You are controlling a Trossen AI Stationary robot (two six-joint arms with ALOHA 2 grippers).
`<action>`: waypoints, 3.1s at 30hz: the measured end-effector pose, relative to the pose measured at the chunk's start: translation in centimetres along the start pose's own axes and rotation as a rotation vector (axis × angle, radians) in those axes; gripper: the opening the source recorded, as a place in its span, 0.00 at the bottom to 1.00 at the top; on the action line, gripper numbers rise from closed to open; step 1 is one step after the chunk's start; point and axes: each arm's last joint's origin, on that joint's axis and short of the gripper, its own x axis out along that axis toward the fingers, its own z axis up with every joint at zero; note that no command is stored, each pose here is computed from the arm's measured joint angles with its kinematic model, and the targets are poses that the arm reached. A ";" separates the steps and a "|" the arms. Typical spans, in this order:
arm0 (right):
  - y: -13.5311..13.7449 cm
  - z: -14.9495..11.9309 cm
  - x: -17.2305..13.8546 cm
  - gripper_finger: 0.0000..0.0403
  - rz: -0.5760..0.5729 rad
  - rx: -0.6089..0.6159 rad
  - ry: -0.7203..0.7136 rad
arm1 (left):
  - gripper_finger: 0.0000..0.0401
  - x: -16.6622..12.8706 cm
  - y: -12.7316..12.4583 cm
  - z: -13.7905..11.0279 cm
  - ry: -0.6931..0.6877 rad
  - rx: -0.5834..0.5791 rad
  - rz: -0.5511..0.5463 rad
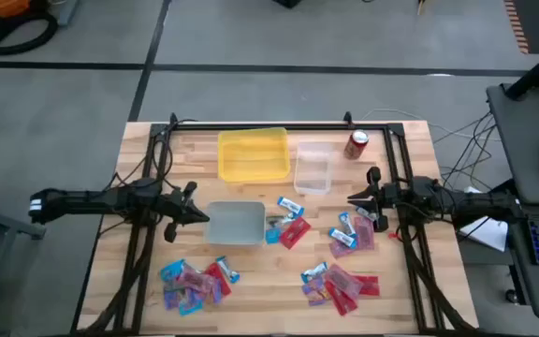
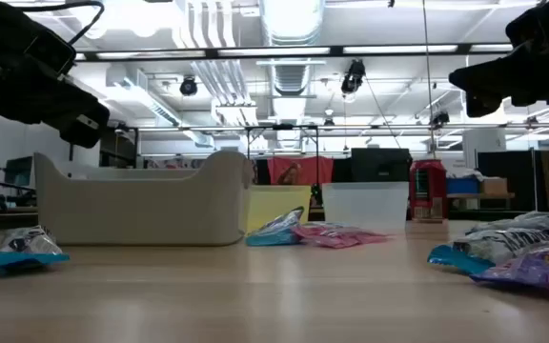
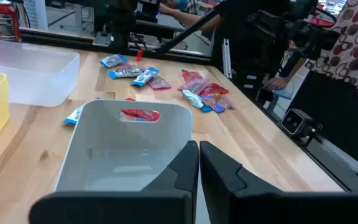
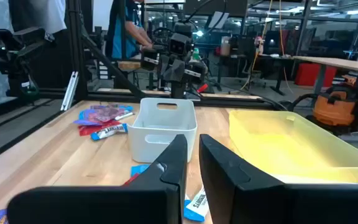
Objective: Sort candy
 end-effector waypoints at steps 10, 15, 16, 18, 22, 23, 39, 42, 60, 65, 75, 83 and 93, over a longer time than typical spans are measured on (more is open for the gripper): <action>0.0 0.0 0.0 0.09 0.000 0.000 0.000 | 0.00 0.0 0.0 0.0 0.000 0.000 0.000; 0.0 0.0 0.0 0.09 -0.001 0.000 0.000 | 0.00 0.0 0.0 0.0 0.000 0.000 0.000; 0.0 0.0 0.0 0.09 0.000 0.000 0.000 | 0.00 0.0 0.0 0.0 0.000 0.000 0.000; 0.0 0.0 0.0 0.09 -0.001 0.000 0.000 | 0.00 0.0 0.0 0.0 0.000 0.000 0.000; 0.0 0.0 0.0 0.09 0.000 0.000 0.000 | 0.00 0.0 0.0 0.0 0.000 0.000 0.000; 0.0 0.0 0.0 0.09 0.000 0.000 0.000 | 0.00 0.0 0.0 0.0 0.000 0.000 0.000; 0.0 0.0 0.0 0.09 0.000 0.000 0.000 | 0.00 0.0 0.0 0.0 0.000 0.000 0.000; 0.0 0.0 0.0 0.09 0.000 0.000 0.000 | 0.00 0.0 0.0 0.0 0.000 0.000 0.000; 0.0 0.0 0.0 0.09 0.000 0.000 0.000 | 0.00 0.0 0.0 0.0 0.000 0.000 0.000; 0.0 0.0 0.0 0.09 0.000 0.000 0.000 | 0.00 0.0 0.0 0.0 0.000 0.000 0.000; 0.0 0.0 0.0 0.09 0.000 0.000 0.000 | 0.00 0.0 0.0 0.0 0.000 0.000 0.000; 0.0 0.0 0.0 0.09 0.000 0.000 0.000 | 0.00 0.0 0.0 0.0 0.000 0.000 0.000; 0.0 -0.1 0.0 0.09 -0.002 0.001 0.005 | 0.00 0.0 0.0 0.9 -0.094 0.095 0.034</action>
